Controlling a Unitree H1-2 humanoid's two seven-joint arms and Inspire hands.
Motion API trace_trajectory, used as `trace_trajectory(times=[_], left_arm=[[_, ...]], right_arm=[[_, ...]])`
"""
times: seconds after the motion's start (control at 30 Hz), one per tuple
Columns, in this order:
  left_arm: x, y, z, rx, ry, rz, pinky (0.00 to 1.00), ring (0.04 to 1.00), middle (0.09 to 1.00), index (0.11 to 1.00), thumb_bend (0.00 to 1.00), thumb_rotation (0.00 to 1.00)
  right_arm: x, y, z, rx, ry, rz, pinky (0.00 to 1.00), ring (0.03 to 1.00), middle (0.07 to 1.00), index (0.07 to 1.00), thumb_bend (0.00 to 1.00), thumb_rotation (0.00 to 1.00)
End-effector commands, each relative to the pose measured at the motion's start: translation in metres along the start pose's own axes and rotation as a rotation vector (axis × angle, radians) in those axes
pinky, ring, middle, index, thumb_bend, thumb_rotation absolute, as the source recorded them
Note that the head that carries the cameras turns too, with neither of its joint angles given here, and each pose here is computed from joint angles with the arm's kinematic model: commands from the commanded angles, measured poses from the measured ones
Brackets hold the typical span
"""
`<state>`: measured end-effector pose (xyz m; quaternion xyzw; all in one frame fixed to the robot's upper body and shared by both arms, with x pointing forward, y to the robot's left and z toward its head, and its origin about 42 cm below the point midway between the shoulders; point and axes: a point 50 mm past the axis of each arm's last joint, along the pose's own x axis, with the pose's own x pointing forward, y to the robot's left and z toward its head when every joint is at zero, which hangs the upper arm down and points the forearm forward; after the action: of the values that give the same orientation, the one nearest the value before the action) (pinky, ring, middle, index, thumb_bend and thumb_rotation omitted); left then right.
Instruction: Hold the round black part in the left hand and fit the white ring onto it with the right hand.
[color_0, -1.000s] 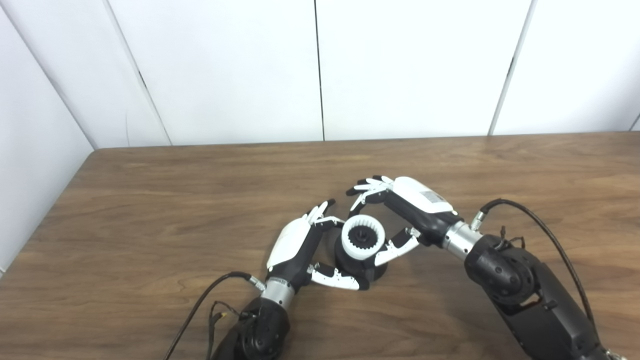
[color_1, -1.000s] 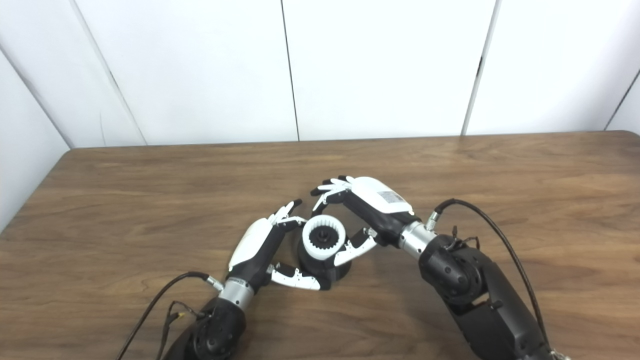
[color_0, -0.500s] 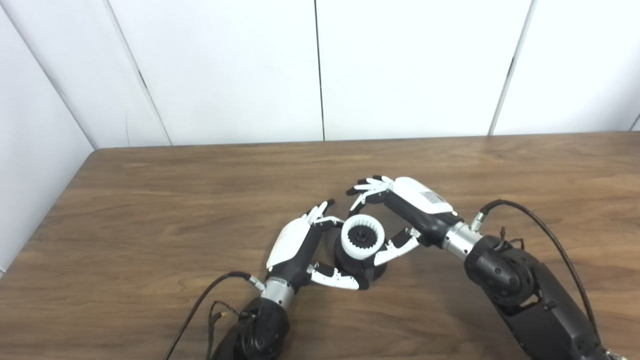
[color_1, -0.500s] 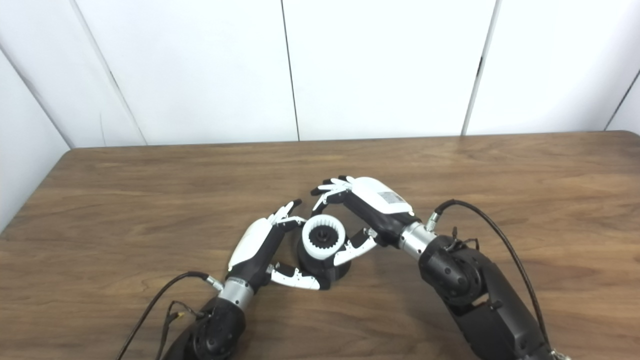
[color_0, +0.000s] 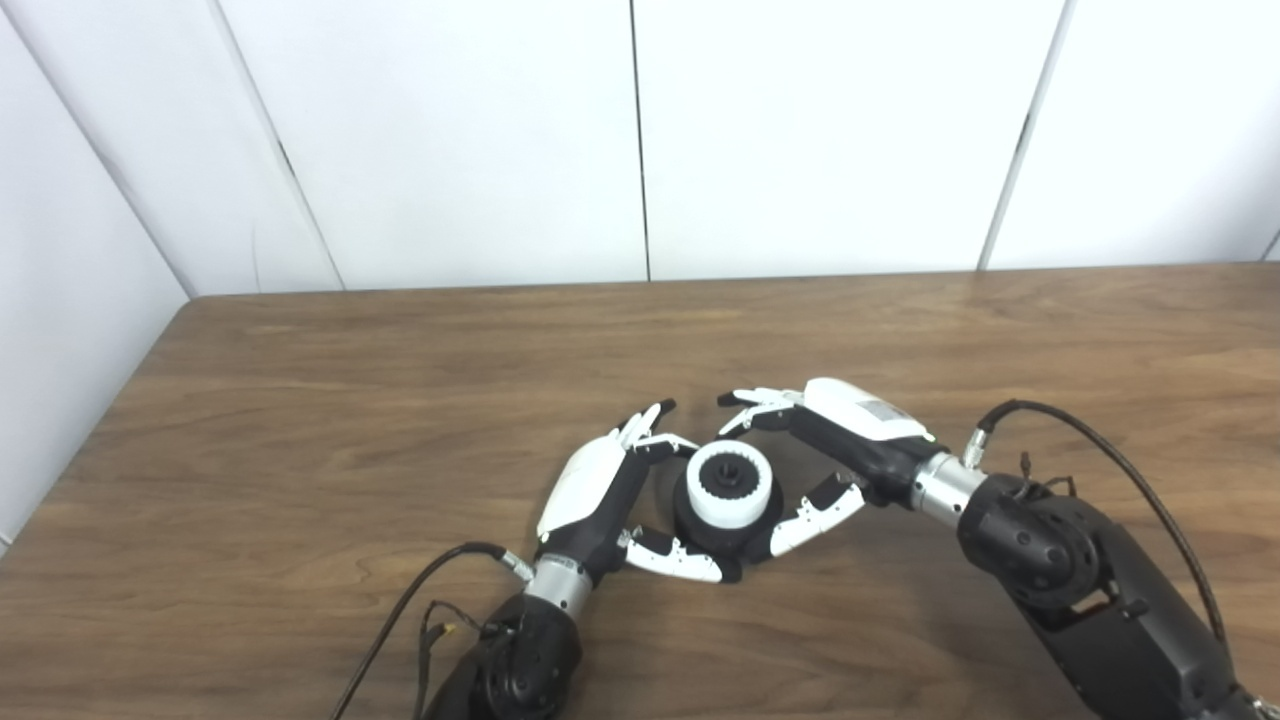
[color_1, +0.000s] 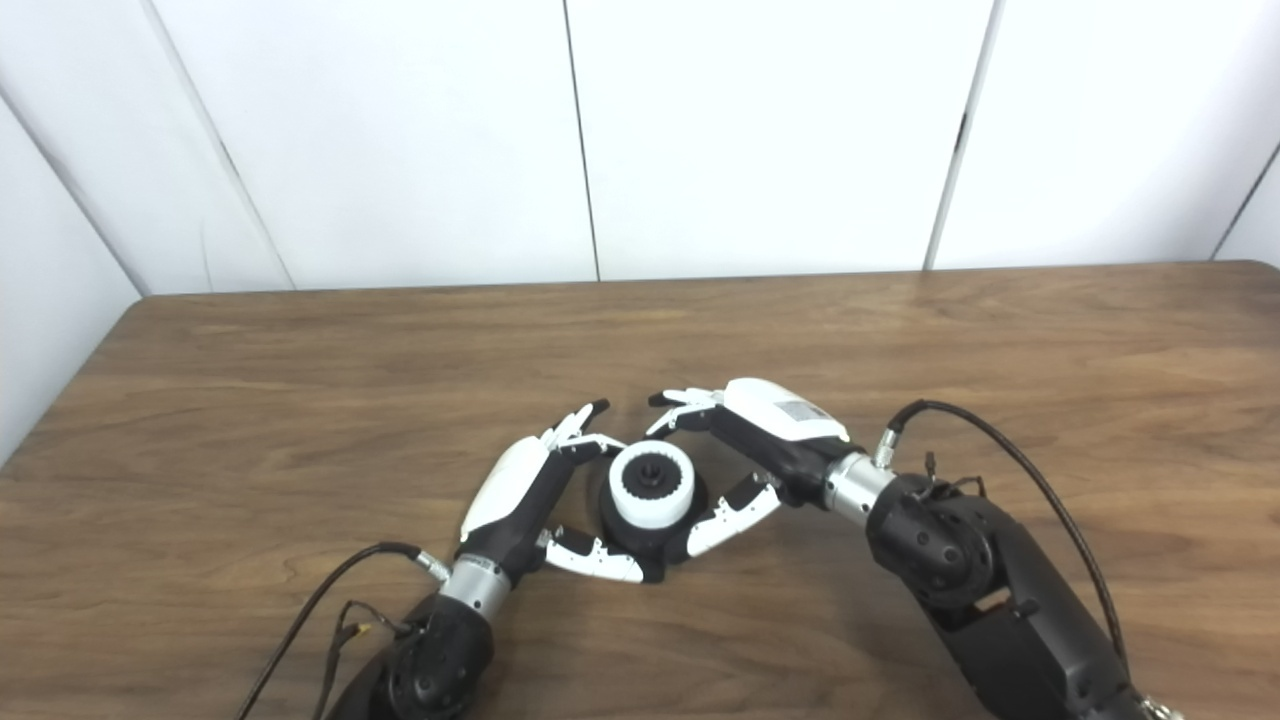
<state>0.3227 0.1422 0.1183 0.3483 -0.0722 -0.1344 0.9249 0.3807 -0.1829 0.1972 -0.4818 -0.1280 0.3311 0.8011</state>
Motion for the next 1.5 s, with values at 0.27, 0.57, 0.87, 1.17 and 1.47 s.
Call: trace_trajectory(times=[0.27, 0.57, 0.87, 1.17, 1.47], left_arm=[[0.006, 0.009, 0.009, 0.015, -0.048, 0.014, 1.00, 1.000, 1.000, 0.600, 0.98, 0.26], [0.007, 0.009, 0.008, 0.014, -0.050, 0.019, 1.00, 1.000, 1.000, 0.597, 0.99, 0.26], [0.006, 0.012, 0.005, 0.017, -0.055, 0.018, 1.00, 1.000, 1.000, 0.595, 0.98, 0.25], [0.005, 0.014, 0.005, 0.010, -0.053, 0.016, 1.00, 1.000, 1.000, 0.597, 0.98, 0.24], [0.005, 0.014, 0.006, 0.018, -0.050, 0.013, 1.00, 1.000, 1.000, 0.603, 0.98, 0.25]], right_arm=[[0.000, -0.010, 0.001, -0.020, 0.013, 0.005, 0.97, 0.964, 0.952, 0.826, 0.99, 0.46], [-0.003, -0.013, -0.004, -0.021, 0.049, 0.043, 1.00, 1.000, 1.000, 0.999, 1.00, 0.49], [-0.010, -0.016, -0.015, -0.002, 0.060, 0.012, 0.96, 0.998, 1.000, 1.000, 1.00, 0.48], [-0.019, -0.024, -0.023, 0.042, 0.091, -0.018, 0.94, 1.000, 1.000, 1.000, 1.00, 0.45], [-0.031, -0.020, -0.034, 0.111, 0.136, -0.073, 0.87, 0.988, 1.000, 1.000, 1.00, 0.43]])
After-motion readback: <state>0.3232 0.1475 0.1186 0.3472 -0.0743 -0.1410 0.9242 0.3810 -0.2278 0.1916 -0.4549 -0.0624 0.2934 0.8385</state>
